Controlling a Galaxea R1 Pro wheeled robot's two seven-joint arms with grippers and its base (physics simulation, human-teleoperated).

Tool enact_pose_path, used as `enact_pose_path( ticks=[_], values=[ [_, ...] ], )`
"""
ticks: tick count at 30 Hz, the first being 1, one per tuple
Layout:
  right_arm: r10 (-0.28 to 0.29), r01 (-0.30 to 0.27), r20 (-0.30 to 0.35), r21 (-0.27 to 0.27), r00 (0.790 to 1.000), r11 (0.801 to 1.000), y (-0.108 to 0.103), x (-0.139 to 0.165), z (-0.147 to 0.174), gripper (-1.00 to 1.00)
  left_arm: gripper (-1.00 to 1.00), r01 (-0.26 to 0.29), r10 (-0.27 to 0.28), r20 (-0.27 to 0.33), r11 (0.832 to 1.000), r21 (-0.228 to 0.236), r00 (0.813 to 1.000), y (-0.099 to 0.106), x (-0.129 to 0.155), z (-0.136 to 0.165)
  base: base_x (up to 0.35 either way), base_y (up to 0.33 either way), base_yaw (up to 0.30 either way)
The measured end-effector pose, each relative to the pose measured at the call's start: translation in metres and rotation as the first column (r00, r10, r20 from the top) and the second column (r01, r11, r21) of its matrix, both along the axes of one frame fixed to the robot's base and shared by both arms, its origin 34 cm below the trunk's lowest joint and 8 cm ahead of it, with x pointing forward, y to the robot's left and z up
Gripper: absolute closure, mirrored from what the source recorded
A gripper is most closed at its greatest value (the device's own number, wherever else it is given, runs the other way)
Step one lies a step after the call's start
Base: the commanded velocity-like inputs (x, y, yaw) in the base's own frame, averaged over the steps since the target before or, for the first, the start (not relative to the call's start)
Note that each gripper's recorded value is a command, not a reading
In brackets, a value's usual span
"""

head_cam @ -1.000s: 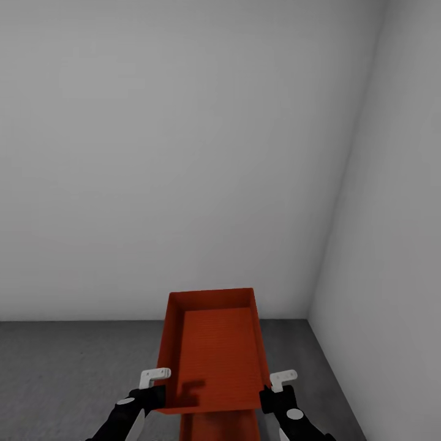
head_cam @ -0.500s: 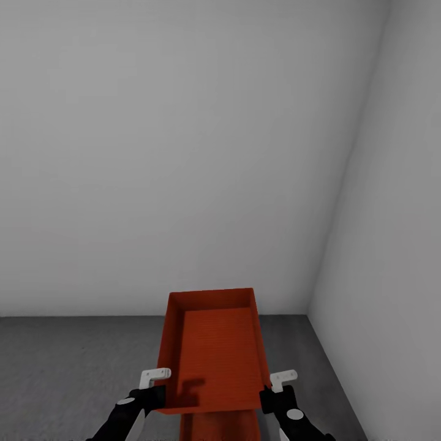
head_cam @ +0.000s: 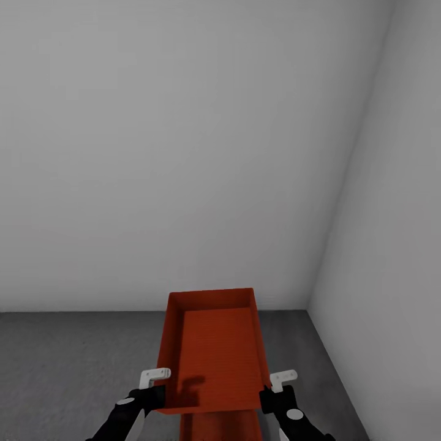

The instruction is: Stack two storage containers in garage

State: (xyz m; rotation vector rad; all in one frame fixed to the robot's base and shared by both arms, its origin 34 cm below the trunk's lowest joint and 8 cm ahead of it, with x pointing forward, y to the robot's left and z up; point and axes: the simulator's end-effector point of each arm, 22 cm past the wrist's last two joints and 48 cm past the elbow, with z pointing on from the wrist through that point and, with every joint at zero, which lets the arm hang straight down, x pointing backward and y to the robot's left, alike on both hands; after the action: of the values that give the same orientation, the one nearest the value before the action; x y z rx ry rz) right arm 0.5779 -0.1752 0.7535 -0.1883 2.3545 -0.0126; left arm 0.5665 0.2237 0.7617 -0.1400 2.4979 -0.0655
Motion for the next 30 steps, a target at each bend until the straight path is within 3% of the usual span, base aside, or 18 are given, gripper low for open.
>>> enact_pose_path(
  ticks=[30],
  values=[
    [0.000,0.000,-0.047,0.001,0.999,1.000,-0.001,-0.001,-0.046,1.00,1.00,-0.001,0.001,-0.048,1.000,0.000,0.999,-0.001,-0.001,-0.045,0.000,0.000,0.000]
  ],
)
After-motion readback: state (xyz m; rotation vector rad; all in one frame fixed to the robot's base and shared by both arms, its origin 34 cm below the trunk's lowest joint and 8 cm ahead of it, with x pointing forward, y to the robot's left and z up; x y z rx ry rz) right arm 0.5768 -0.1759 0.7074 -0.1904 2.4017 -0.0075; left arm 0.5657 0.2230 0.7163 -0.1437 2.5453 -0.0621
